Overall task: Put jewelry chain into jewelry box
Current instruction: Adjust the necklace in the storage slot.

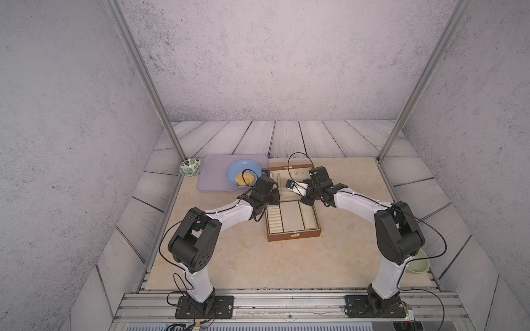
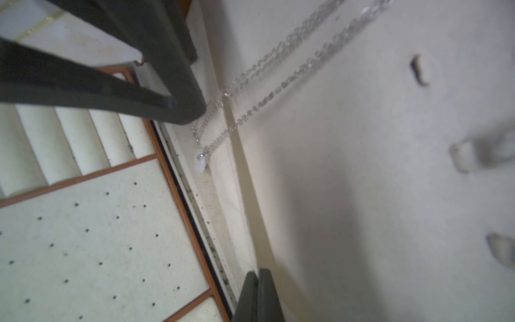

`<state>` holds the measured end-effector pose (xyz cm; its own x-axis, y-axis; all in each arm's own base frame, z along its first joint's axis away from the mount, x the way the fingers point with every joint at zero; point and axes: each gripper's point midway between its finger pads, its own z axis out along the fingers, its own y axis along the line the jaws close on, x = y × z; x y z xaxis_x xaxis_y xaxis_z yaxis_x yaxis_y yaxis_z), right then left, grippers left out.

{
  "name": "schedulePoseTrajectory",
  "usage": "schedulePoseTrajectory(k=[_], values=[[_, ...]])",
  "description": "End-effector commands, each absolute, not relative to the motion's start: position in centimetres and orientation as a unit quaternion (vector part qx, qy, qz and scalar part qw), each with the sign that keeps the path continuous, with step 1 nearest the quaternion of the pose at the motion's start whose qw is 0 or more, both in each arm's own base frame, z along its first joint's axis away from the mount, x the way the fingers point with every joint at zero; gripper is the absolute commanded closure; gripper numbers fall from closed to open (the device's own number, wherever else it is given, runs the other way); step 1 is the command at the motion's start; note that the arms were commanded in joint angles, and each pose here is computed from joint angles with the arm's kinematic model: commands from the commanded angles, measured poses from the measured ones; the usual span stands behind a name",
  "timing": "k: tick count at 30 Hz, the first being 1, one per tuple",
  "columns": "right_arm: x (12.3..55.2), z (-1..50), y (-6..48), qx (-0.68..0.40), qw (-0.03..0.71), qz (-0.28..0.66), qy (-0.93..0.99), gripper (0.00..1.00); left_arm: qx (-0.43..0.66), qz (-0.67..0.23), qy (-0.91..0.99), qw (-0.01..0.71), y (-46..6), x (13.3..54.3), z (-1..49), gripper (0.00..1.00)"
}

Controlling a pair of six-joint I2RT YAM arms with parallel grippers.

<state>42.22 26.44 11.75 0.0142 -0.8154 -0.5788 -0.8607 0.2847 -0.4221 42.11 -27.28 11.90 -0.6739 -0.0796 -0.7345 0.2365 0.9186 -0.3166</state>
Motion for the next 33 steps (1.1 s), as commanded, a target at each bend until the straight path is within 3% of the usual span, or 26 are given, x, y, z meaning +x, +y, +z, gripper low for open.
schedulePoseTrajectory(k=[1,4,9,13,17,19,33], values=[[41.6,11.2,27.0,-0.599,0.375,0.047,0.706,1.0,0.041,-0.202,0.88,0.428,-27.8,42.8,12.4,0.61],[41.5,11.1,27.0,-0.598,0.374,0.049,0.707,1.0,0.043,-0.196,0.88,0.431,-28.1,43.0,12.1,0.61],[41.3,10.9,26.9,-0.597,0.374,0.051,0.708,1.0,0.042,-0.181,0.883,0.432,-28.1,43.1,11.2,0.73],[41.3,10.9,27.0,-0.597,0.374,0.053,0.707,1.0,0.039,-0.174,0.885,0.429,-27.8,43.1,10.7,0.77],[41.3,11.0,27.1,-0.596,0.375,0.054,0.708,1.0,0.04,-0.169,0.885,0.432,-27.6,43.0,10.9,0.95],[41.3,10.9,27.0,-0.595,0.374,0.054,0.709,1.0,0.041,-0.171,0.883,0.435,-27.5,43.0,11.3,0.99],[41.0,10.5,26.8,-0.594,0.374,0.054,0.71,1.0,0.044,-0.194,0.854,0.481,-27.1,42.4,17.1,1.0]])
